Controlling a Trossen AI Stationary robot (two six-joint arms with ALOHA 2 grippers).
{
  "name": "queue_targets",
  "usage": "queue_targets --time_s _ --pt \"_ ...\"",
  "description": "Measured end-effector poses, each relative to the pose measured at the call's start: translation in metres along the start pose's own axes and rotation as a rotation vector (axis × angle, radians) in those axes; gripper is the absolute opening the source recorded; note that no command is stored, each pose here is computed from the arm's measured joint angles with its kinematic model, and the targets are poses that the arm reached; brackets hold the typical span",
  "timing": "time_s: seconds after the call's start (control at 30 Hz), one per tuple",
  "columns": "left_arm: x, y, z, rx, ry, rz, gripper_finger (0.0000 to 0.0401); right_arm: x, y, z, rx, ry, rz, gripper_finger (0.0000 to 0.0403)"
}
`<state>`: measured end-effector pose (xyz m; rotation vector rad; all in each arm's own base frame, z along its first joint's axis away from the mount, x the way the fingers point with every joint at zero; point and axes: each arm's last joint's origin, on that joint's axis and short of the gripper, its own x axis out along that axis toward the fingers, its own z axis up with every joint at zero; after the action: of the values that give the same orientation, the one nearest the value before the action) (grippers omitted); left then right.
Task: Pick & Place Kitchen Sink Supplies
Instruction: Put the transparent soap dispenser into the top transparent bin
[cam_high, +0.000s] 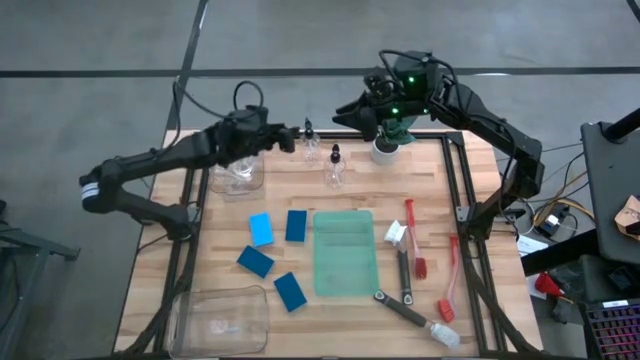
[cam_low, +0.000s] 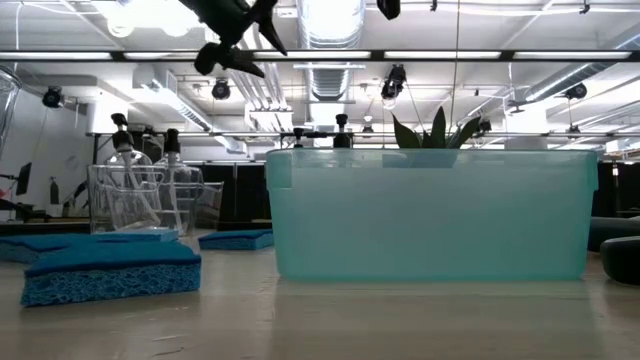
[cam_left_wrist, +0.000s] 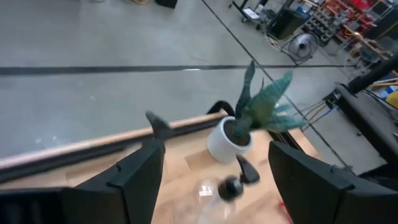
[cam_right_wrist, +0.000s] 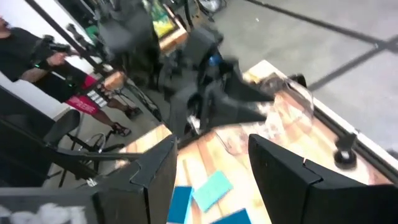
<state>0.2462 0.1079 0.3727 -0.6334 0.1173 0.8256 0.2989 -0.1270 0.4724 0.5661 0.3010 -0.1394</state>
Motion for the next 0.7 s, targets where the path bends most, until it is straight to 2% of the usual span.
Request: queue_targets --time_s 0.17,0.3,0.43,0.6,0.7 --pt "0.024 -0.003 0.014 0.006 0.009 0.018 0.0280 0.000 -0.002 -0.002 0.010 0.019 -0.010 0.0194" --pt "0.045 0.002 0.021 -0.013 0.067 0.064 0.0280 0.000 -0.002 -0.003 0.015 0.028 -0.014 0.0194" --pt "0.067 0.006 0.020 -0.020 0.127 0.132 0.0280 -0.002 -0.002 -0.006 0.025 0.056 -0.027 0.0194" --pt "0.089 0.001 0.021 -0.016 0.164 0.138 0.0280 -0.002 -0.003 -0.008 0.031 0.076 -0.035 0.0194" --pt "0.100 0.001 0.017 0.002 0.189 0.179 0.0280 -0.002 -0.003 -0.008 0.033 0.082 -0.038 0.0194"
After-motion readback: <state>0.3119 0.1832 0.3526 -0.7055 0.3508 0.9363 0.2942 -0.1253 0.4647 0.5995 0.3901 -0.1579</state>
